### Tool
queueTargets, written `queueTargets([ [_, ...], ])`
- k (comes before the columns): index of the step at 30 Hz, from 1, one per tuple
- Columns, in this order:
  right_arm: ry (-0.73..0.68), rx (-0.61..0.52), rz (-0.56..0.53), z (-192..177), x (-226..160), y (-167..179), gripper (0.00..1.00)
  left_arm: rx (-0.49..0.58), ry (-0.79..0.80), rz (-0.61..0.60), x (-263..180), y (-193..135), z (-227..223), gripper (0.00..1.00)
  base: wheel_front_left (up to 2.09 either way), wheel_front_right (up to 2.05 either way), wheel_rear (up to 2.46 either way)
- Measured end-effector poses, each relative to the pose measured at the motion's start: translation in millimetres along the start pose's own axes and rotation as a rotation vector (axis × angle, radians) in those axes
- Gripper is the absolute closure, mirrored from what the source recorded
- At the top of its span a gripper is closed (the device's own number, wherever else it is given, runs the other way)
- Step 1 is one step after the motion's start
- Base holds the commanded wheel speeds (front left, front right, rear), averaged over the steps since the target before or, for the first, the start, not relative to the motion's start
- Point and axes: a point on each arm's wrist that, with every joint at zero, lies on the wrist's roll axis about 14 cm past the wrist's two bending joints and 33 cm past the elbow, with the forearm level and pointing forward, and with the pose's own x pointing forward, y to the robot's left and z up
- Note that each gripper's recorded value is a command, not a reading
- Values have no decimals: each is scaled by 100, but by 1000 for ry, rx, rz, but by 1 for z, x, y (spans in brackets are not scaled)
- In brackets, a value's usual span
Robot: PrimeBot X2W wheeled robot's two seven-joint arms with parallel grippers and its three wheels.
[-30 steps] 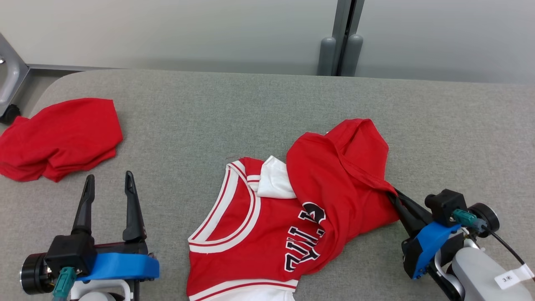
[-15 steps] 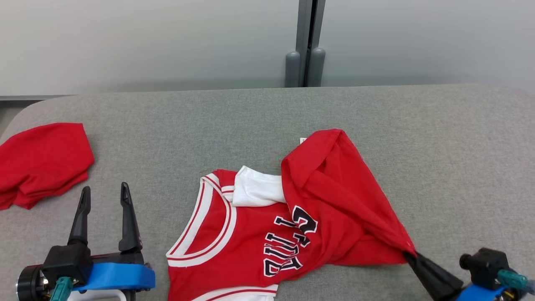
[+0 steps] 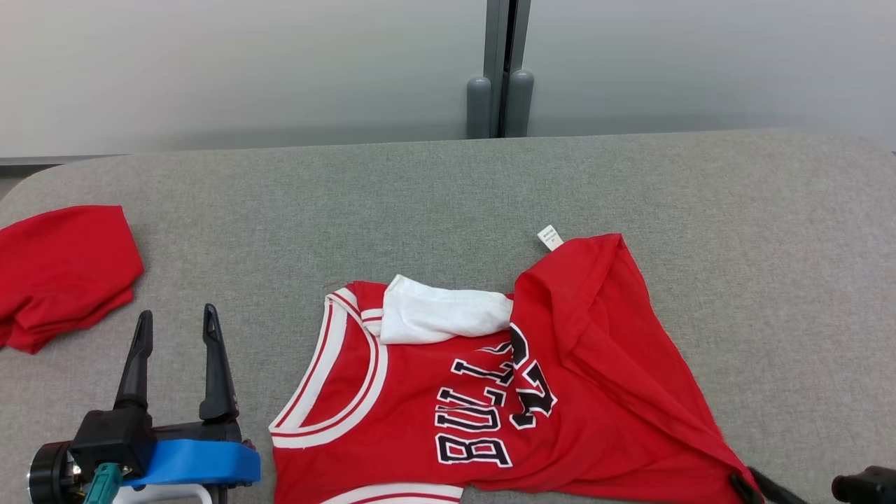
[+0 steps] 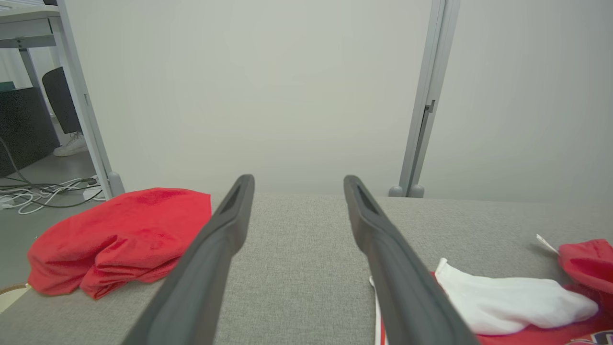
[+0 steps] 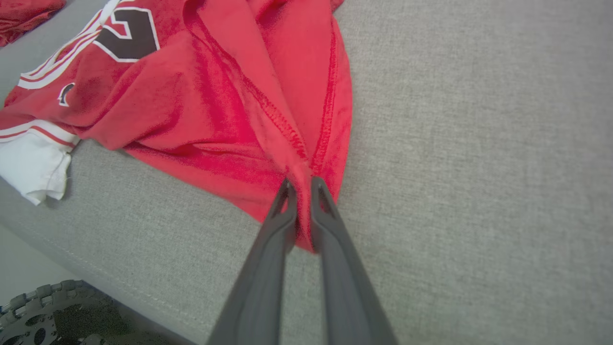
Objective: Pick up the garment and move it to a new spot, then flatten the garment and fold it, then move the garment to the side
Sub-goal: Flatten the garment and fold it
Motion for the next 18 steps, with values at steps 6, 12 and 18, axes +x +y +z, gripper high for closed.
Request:
queueTargets([
  [6, -76, -91, -25, 21, 14, -9, 0, 1, -3, -1, -1, 0, 1, 0, 0, 0, 0],
  [12, -166, -183, 11, 51, 35, 4, 0, 4, -4, 4, -2, 2, 2, 0, 0, 0, 0],
  [18, -231, -252, 137, 80, 69, 53, 0, 5, 1, 13, -1, 6, 0, 0, 0, 0, 0],
])
